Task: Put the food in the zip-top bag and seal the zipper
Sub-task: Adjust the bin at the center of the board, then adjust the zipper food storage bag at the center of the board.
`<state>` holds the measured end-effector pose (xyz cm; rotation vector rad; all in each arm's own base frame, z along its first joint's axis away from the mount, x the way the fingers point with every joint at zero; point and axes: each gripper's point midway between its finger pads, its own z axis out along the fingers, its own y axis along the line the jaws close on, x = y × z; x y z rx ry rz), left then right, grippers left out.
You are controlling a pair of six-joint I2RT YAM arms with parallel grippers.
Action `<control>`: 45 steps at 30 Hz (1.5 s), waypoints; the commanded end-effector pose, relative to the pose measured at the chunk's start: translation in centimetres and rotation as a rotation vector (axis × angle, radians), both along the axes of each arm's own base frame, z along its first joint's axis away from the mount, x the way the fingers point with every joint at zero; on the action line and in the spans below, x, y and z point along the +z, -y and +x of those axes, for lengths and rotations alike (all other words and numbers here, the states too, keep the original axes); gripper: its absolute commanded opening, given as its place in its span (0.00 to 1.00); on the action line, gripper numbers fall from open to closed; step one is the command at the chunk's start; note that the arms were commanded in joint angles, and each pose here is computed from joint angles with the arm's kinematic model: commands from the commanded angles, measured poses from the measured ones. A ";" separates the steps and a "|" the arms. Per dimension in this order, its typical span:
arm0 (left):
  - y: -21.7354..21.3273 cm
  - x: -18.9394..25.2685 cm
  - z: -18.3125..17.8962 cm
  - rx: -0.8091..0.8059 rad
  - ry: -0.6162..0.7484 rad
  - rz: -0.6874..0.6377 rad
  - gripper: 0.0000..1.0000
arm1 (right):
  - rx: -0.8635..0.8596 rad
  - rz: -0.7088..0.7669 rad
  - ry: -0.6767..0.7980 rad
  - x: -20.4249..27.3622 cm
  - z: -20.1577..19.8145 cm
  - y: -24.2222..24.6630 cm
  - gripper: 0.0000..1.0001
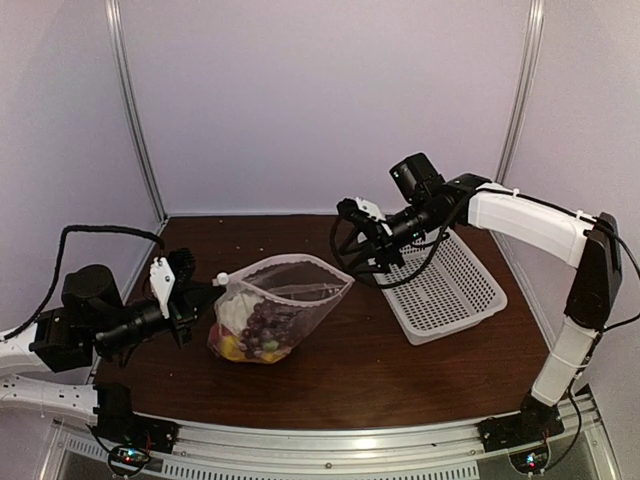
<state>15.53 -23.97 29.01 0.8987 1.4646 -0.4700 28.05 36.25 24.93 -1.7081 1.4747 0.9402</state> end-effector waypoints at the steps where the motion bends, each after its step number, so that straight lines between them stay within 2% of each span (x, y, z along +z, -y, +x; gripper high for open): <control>1: -1.0 1.5 0.5 0.053 0.011 -0.082 0.00 | 0.065 -0.023 0.016 0.0 -2.8 0.0 0.51; 10: -1.0 1.4 0.3 0.042 0.008 -0.100 0.00 | -0.039 -0.183 0.088 -3.0 -2.6 4.5 0.51; 15: -0.6 0.9 0.3 0.032 0.006 -0.109 0.00 | -0.037 -0.087 0.114 -0.5 -4.0 3.4 0.59; 24: -0.3 0.9 0.4 0.032 0.005 -0.094 0.00 | 0.011 -0.162 0.094 -3.5 -5.6 1.5 0.60; 28: -0.3 1.1 0.5 0.036 0.011 -0.098 0.00 | -0.002 -0.151 0.072 -4.0 -6.2 1.3 0.53; 34: -0.2 1.0 0.7 0.042 0.020 -0.100 0.00 | -0.064 -0.066 0.070 -1.4 -5.7 0.6 0.43; 41: 0.1 0.9 0.9 0.048 0.024 -0.080 0.00 | -0.041 -0.071 0.010 -2.2 -6.0 -0.2 0.32; 43: 0.0 1.0 1.0 0.053 0.024 -0.082 0.00 | -0.041 -0.070 -0.002 -2.3 -6.0 -0.3 0.26; 45: -0.1 1.2 1.0 0.056 0.025 -0.088 0.00 | -0.048 -0.068 -0.010 -2.1 -5.9 -0.4 0.14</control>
